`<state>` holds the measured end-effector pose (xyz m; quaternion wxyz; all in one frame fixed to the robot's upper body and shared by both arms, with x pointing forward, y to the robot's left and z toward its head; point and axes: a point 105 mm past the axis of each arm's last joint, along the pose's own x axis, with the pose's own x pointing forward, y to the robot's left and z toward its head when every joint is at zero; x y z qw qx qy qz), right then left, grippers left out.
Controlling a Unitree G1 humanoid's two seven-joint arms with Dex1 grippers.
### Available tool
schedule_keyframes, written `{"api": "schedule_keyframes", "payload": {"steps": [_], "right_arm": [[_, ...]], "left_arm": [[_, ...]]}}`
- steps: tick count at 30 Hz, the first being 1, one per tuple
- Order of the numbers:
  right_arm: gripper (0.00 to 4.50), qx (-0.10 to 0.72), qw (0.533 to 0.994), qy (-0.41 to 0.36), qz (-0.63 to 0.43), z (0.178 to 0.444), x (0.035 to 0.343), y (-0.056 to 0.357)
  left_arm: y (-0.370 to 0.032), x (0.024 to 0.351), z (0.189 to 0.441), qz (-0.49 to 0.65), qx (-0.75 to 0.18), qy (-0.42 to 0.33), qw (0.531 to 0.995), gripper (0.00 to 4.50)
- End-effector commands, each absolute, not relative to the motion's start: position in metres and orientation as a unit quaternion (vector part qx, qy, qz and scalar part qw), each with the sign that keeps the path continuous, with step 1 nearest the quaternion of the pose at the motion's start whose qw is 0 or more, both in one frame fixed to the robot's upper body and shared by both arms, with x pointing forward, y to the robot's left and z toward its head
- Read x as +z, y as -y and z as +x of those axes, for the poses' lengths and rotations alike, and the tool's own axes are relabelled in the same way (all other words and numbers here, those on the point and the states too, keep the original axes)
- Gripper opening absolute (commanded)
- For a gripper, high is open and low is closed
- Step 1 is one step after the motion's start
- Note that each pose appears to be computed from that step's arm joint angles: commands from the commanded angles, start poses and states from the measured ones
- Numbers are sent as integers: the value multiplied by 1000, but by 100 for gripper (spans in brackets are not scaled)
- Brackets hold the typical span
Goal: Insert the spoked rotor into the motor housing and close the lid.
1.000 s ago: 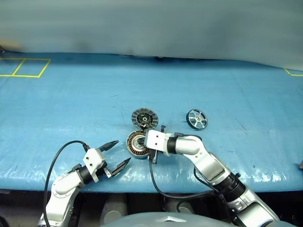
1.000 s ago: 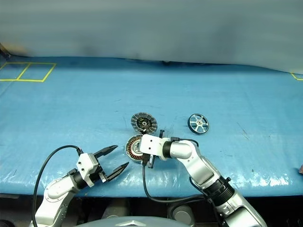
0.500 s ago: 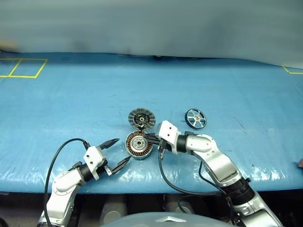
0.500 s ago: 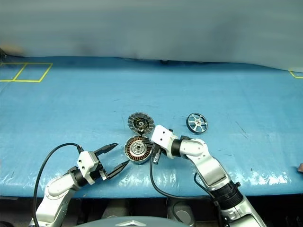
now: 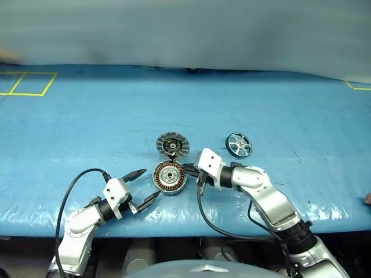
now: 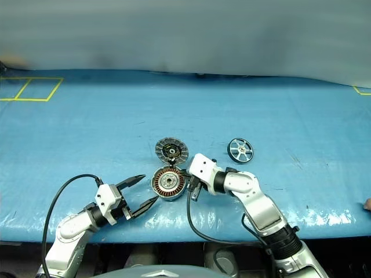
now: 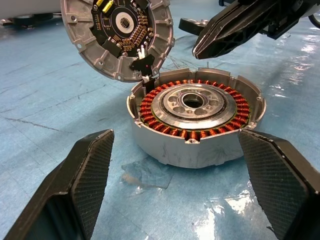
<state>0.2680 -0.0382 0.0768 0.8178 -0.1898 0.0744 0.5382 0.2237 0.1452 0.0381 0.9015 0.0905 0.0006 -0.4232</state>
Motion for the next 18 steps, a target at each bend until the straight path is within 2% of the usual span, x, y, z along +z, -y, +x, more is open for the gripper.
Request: {"api": "schedule_keyframes", "payload": {"steps": [1, 18], "right_arm": [[2, 553, 809, -47, -193, 266, 86, 27], [2, 559, 803, -59, -197, 268, 74, 19]], "left_arm": [[-145, 41, 223, 90, -423, 13, 902, 420], [-148, 38, 221, 89, -416, 9, 905, 420]]}}
